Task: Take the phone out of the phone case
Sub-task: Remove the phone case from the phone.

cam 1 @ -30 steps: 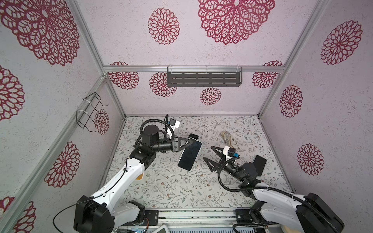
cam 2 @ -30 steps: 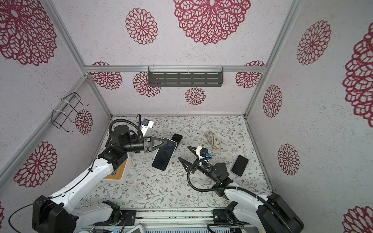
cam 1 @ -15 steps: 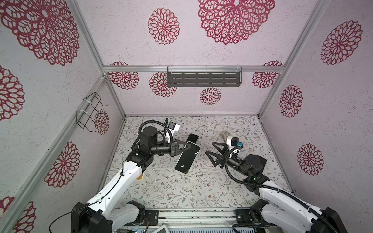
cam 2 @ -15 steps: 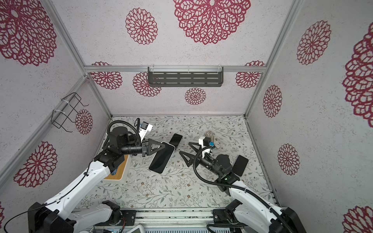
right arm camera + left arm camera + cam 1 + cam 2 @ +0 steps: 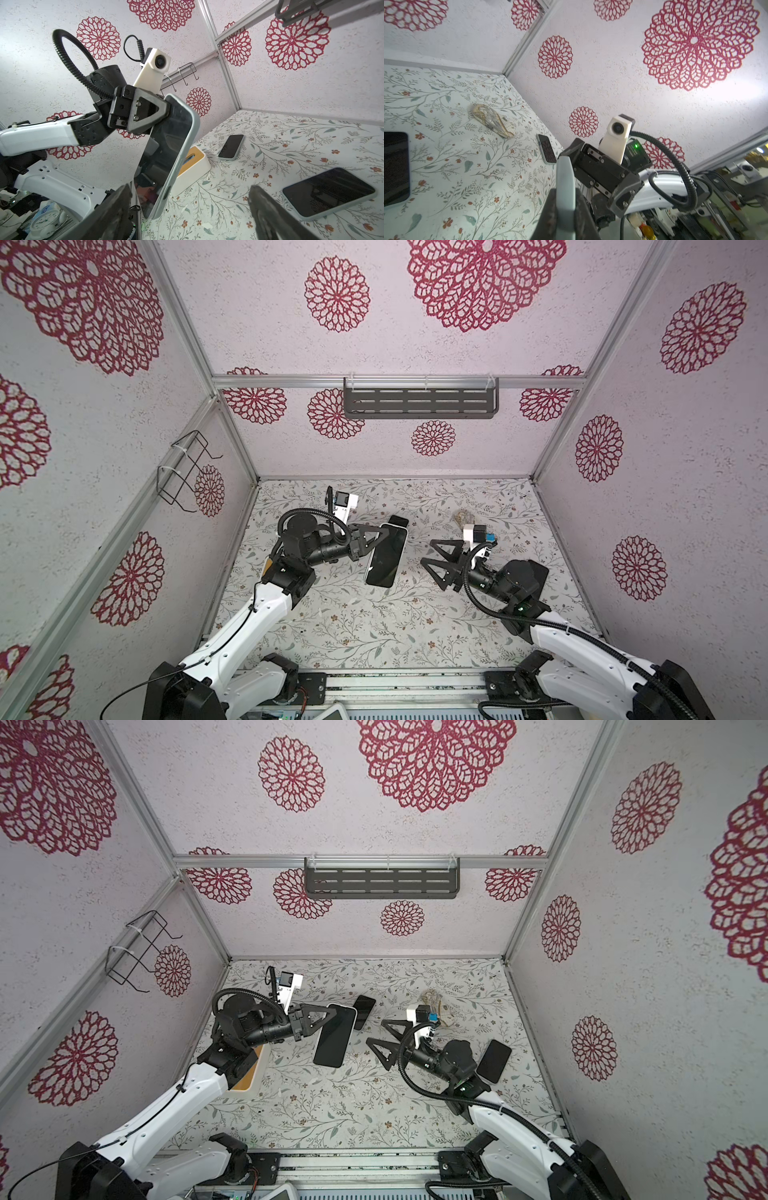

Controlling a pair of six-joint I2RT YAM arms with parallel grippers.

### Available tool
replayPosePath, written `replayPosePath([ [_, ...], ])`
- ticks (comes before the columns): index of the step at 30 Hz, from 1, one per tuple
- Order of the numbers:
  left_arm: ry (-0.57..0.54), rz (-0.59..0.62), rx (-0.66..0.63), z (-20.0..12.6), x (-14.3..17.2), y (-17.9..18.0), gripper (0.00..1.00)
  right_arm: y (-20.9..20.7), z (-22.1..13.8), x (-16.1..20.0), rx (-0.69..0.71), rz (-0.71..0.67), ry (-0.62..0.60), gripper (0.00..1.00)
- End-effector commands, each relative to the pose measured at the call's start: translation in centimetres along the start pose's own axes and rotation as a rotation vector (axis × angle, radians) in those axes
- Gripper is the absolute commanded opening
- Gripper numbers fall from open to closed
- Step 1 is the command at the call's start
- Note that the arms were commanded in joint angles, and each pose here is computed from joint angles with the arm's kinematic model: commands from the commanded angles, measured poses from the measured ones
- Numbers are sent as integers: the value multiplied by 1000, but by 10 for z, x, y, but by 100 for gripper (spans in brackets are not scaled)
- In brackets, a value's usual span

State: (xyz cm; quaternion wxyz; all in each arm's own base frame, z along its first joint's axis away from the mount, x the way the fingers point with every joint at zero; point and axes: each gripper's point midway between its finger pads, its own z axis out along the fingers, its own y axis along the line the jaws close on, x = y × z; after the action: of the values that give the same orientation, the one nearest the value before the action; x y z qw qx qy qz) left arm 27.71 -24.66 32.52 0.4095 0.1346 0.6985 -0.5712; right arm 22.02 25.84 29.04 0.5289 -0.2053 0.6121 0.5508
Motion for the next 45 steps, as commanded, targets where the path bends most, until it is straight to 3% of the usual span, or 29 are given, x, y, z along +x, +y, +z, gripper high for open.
replayPosePath([
  [1, -257, 8, 18, -13, -48, -15, 0, 19, -2, -16, -98, 57, -77, 91],
  [9, -466, -103, 100, -23, -60, -1, 0, 35, 1, -10, -211, 266, -101, 88],
  [14, -509, -145, 168, -23, -61, 3, 0, 34, 9, -2, -225, 398, -85, 86],
  [21, -526, -138, 180, -24, -62, 2, 0, 21, 16, 14, -198, 529, -58, 81],
  [30, -522, -127, 135, -24, -57, 10, 0, 38, 25, 5, -335, 640, -95, 72],
  [45, -520, -99, 86, -27, -54, 16, 0, 49, 42, 8, -369, 659, -77, 48],
])
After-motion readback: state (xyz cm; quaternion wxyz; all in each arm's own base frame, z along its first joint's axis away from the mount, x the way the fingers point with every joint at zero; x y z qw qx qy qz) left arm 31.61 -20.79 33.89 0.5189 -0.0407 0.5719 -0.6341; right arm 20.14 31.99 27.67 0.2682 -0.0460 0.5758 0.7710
